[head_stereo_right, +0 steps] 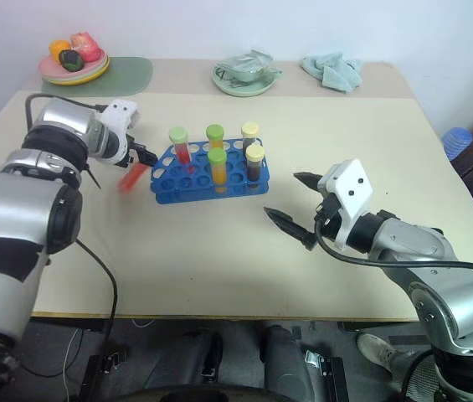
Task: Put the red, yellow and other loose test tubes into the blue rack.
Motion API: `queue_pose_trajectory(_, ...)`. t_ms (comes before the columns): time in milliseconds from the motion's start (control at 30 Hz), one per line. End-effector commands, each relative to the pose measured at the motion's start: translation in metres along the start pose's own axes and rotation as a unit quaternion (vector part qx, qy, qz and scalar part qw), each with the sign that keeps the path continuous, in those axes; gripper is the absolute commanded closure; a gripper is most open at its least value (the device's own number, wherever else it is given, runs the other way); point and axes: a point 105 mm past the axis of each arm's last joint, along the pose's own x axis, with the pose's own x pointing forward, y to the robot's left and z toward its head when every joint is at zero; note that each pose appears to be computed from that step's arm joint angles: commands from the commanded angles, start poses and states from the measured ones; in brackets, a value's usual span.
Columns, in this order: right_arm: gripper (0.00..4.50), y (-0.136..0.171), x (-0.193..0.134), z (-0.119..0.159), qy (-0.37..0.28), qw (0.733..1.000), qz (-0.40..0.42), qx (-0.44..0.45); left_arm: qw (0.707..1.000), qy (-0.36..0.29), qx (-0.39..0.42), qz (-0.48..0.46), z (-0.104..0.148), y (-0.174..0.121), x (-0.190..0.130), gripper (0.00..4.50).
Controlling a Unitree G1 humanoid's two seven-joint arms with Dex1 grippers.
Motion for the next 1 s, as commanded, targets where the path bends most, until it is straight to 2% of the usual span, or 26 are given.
queue_pose_trajectory(33, 0.00, 0.002, -0.002, 0.015, -0.022, 1.000, 0.001, -0.018, 1.000, 0.000, -0.002, 0.019, 0.000, 0.006, -0.001, 1.19)
queue_pose_trajectory(200, 0.00, 0.003, -0.003, 0.015, -0.019, 1.000, 0.000, -0.015, 1.000, 0.003, -0.006, 0.028, -0.004, 0.007, 0.002, 3.69)
queue_pose_trajectory(233, 0.00, 0.004, -0.003, 0.015, -0.019, 1.000, 0.000, -0.014, 1.000, 0.006, -0.006, 0.028, -0.004, 0.006, 0.003, 3.89)
queue_pose_trajectory(433, 0.00, 0.004, -0.004, 0.016, -0.016, 1.000, 0.000, -0.012, 0.999, 0.004, -0.026, 0.018, -0.005, 0.011, -0.002, 3.90)
queue_pose_trajectory(567, 0.00, 0.004, -0.004, 0.017, -0.015, 1.000, 0.000, -0.013, 0.992, -0.086, -0.065, -0.066, 0.028, 0.004, -0.023, 3.90)
queue_pose_trajectory(633, 0.00, 0.002, -0.003, 0.017, -0.015, 1.000, 0.002, -0.013, 0.965, -0.231, -0.036, -0.118, 0.062, 0.009, -0.047, 3.90)
queue_pose_trajectory(700, 0.00, -0.001, -0.002, 0.016, -0.015, 1.000, 0.003, -0.013, 0.943, -0.270, -0.028, -0.193, 0.055, 0.009, -0.065, 3.90)
queue_pose_trajectory(800, 0.00, -0.004, -0.003, 0.015, -0.016, 1.000, -0.001, -0.011, 0.911, -0.318, -0.012, -0.263, 0.030, 0.007, -0.084, 3.90)
queue_pose_trajectory(867, 0.00, -0.005, -0.005, 0.010, -0.013, 1.000, -0.006, -0.007, 0.884, -0.380, -0.015, -0.273, 0.022, 0.009, -0.092, 3.90)
queue_pose_trajectory(933, 0.00, -0.004, -0.009, 0.001, -0.002, 1.000, -0.013, -0.006, 0.868, -0.441, -0.012, -0.227, 0.016, 0.013, -0.089, 3.90)
queue_pose_trajectory(1000, 0.00, -0.002, -0.013, -0.005, 0.002, 1.000, -0.017, -0.002, 0.865, -0.436, -0.015, -0.248, 0.006, 0.002, -0.082, 3.90)
